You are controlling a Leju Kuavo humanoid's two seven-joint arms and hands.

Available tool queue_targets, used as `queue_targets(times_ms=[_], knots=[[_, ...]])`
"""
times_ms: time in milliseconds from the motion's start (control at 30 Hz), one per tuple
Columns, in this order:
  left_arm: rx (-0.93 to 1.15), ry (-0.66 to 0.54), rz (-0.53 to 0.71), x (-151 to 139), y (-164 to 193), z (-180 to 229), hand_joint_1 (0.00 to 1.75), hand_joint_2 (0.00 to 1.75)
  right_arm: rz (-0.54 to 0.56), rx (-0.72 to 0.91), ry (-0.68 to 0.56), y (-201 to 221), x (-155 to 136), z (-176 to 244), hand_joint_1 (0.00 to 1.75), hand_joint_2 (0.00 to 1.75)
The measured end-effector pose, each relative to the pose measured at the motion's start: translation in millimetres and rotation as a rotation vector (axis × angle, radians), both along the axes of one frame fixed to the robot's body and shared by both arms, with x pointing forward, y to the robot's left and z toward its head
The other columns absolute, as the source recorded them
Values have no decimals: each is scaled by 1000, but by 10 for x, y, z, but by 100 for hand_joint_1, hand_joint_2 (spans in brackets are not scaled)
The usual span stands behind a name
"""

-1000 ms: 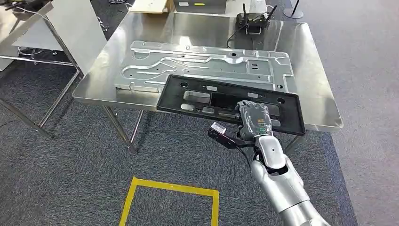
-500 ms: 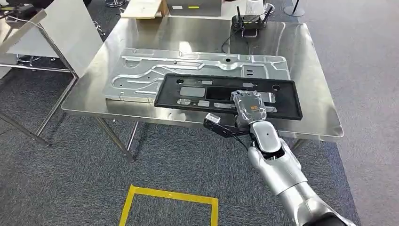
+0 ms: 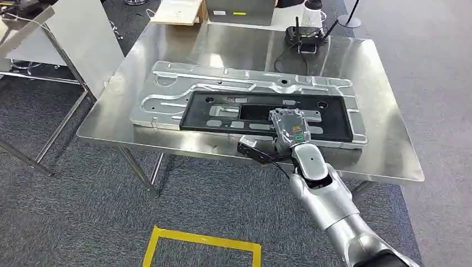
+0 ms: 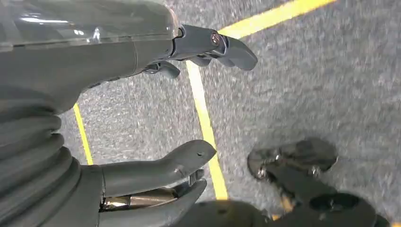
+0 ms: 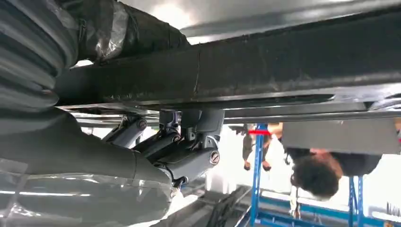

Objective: Take the parts from the cabinet and place them on the table.

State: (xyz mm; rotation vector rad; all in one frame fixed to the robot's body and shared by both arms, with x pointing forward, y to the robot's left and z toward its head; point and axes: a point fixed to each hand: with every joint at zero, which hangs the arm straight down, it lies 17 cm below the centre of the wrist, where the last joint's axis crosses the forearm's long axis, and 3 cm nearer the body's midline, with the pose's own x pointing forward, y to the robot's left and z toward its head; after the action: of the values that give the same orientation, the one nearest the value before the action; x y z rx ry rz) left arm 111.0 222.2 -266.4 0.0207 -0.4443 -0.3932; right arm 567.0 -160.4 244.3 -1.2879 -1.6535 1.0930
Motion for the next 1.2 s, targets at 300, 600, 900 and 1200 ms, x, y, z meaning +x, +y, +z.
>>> queue_targets(times_ms=[300, 600, 900, 1200], knots=[[-12, 5, -1, -27, -67, 2, 0, 175, -41, -19, 25, -248, 31, -140, 175, 175], [7, 12, 2, -60, 47, -18, 0, 175, -71, -26, 86, -408, 24, -440, 175, 175], [8, 19, 8, -94, 60, -26, 0, 175, -113, -38, 102, -644, 85, -464, 175, 175], [3, 19, 8, -90, 27, -22, 0, 175, -124, -47, 118, -757, 78, -549, 175, 175]])
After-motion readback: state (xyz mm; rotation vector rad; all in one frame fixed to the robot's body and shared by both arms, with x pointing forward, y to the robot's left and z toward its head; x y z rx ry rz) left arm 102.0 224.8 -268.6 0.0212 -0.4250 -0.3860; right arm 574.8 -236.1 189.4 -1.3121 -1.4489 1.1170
